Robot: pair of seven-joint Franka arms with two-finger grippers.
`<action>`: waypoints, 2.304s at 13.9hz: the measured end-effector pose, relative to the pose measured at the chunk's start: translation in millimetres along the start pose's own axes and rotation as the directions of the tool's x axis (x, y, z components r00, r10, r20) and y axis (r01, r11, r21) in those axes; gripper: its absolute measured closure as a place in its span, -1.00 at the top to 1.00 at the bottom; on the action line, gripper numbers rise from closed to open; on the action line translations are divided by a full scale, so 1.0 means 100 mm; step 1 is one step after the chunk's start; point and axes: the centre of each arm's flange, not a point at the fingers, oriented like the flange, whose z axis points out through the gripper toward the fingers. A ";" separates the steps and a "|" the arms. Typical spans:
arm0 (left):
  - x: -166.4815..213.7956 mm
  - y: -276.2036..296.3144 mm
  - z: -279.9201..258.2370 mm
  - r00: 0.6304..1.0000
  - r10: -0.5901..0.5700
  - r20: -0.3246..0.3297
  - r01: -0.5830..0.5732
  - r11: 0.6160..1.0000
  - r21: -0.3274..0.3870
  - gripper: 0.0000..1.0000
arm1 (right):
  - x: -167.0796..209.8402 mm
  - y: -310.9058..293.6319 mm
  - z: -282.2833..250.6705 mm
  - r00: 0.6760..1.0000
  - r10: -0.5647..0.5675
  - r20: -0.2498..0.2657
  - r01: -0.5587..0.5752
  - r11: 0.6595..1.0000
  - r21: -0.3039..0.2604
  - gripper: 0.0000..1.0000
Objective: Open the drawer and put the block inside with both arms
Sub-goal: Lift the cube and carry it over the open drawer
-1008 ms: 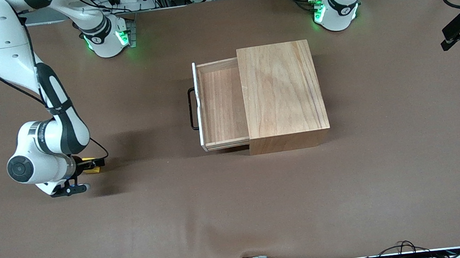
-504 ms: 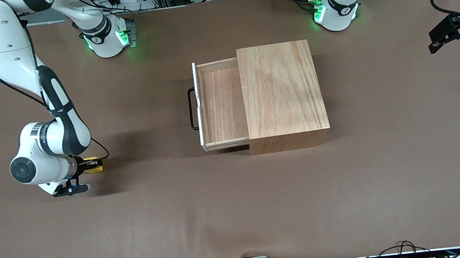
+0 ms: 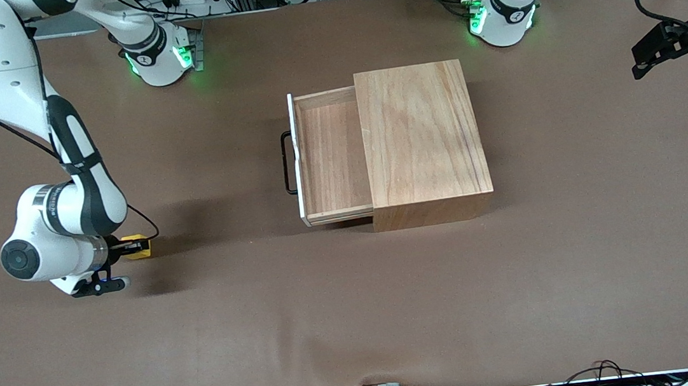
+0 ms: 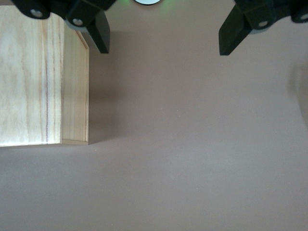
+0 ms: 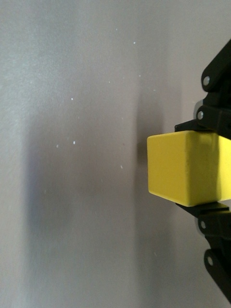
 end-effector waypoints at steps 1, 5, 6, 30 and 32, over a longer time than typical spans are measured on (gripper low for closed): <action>0.00 0.00 0.00 1.000 0.000 0.000 0.000 1.000 0.000 1.00 | 0.01 -0.06 -0.12 1.000 -0.010 0.007 0.010 1.000 0.008 0.13; 0.00 -0.01 0.00 1.000 -0.003 -0.001 0.003 1.000 0.000 1.00 | 0.02 -0.43 -0.83 0.995 -0.076 0.062 0.073 0.996 0.050 0.13; 0.00 -0.02 0.00 1.000 -0.003 -0.001 0.003 1.000 0.000 1.00 | 0.03 -0.58 -0.98 0.993 -0.102 0.052 0.099 0.994 0.056 0.13; -0.01 -0.16 -0.03 1.000 -0.030 -0.007 0.030 1.000 -0.002 1.00 | -1.16 -4.87 -1.38 0.998 -0.036 -0.060 0.041 0.996 0.085 0.13; -0.01 -0.16 -0.03 1.000 -0.031 -0.007 0.031 1.000 -0.002 1.00 | -1.29 -5.19 -1.16 0.996 -0.053 -0.069 0.058 0.996 0.072 0.13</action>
